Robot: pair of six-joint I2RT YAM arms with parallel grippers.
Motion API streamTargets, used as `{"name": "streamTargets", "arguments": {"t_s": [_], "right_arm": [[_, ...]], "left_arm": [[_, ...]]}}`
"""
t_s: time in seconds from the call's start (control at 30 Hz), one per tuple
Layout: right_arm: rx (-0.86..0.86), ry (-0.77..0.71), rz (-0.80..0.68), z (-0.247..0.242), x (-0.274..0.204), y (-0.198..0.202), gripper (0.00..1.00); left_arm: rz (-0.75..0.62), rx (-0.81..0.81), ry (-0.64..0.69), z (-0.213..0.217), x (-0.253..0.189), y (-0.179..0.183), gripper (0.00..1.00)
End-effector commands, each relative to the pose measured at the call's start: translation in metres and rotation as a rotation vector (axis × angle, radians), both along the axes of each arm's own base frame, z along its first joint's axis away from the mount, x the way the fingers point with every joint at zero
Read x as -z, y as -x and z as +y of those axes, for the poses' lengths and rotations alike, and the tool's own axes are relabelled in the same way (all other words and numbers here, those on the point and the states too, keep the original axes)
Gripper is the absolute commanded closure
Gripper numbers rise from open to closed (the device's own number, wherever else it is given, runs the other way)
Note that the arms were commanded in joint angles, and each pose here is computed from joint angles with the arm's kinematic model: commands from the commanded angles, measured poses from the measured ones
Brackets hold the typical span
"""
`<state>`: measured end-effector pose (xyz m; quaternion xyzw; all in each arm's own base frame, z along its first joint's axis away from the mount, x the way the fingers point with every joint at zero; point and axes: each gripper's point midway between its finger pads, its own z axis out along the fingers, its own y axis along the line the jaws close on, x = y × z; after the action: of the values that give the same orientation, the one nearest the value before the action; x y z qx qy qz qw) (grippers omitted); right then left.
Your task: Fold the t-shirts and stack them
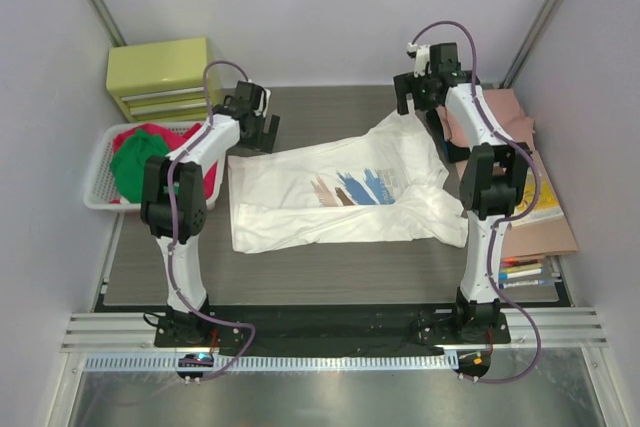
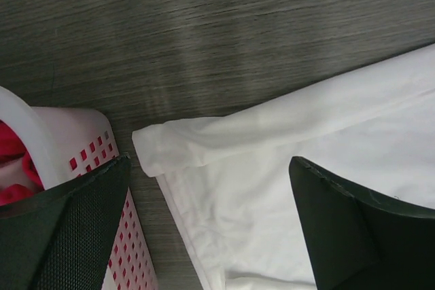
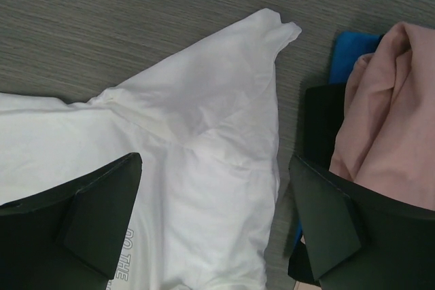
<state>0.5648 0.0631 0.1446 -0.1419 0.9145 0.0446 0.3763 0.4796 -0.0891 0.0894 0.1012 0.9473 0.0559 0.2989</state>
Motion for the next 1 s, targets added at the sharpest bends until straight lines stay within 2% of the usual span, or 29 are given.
{"name": "streamTargets", "arguments": {"t_s": [0.0, 0.2, 0.27, 0.37, 0.43, 0.53, 0.7, 0.8, 0.93, 0.97], "right_arm": [[0.028, 0.016, -0.002, -0.001, -0.001, -0.009, 0.05], [0.006, -0.004, 0.062, 0.002, 0.028, 0.014, 0.06], [0.001, -0.019, 0.018, 0.003, 0.017, 0.015, 0.05], [-0.001, -0.018, 0.025, 0.003, 0.022, 0.021, 0.05], [-0.003, -0.009, 0.029, 0.002, 0.024, 0.025, 0.06], [-0.008, -0.006, 0.015, 0.001, 0.018, 0.032, 0.07], [-0.016, -0.016, -0.021, 0.002, -0.001, 0.048, 0.07], [-0.032, -0.028, -0.051, 0.004, -0.016, 0.062, 0.07], [-0.035, -0.044, -0.063, 0.004, -0.029, 0.085, 0.07], [-0.047, -0.042, -0.037, 0.005, -0.019, 0.095, 0.07]], "left_arm": [[0.02, -0.195, -0.153, 0.053, 0.015, -0.003, 0.0], [0.052, -0.161, -0.094, 0.042, 0.032, -0.005, 0.0], [0.069, -0.154, -0.088, 0.039, 0.04, -0.006, 0.0], [0.11, -0.174, -0.112, 0.043, 0.051, -0.008, 0.0], [0.122, -0.15, -0.08, 0.035, 0.055, -0.006, 0.0], [0.105, -0.095, 0.008, 0.018, 0.047, -0.002, 0.0], [0.023, -0.04, 0.123, -0.006, 0.001, 0.007, 0.0], [-0.039, 0.004, 0.161, -0.018, -0.027, 0.014, 0.0], [-0.06, 0.042, 0.205, -0.034, -0.043, 0.026, 0.0], [-0.051, 0.049, 0.199, -0.035, -0.04, 0.031, 0.0]]}}
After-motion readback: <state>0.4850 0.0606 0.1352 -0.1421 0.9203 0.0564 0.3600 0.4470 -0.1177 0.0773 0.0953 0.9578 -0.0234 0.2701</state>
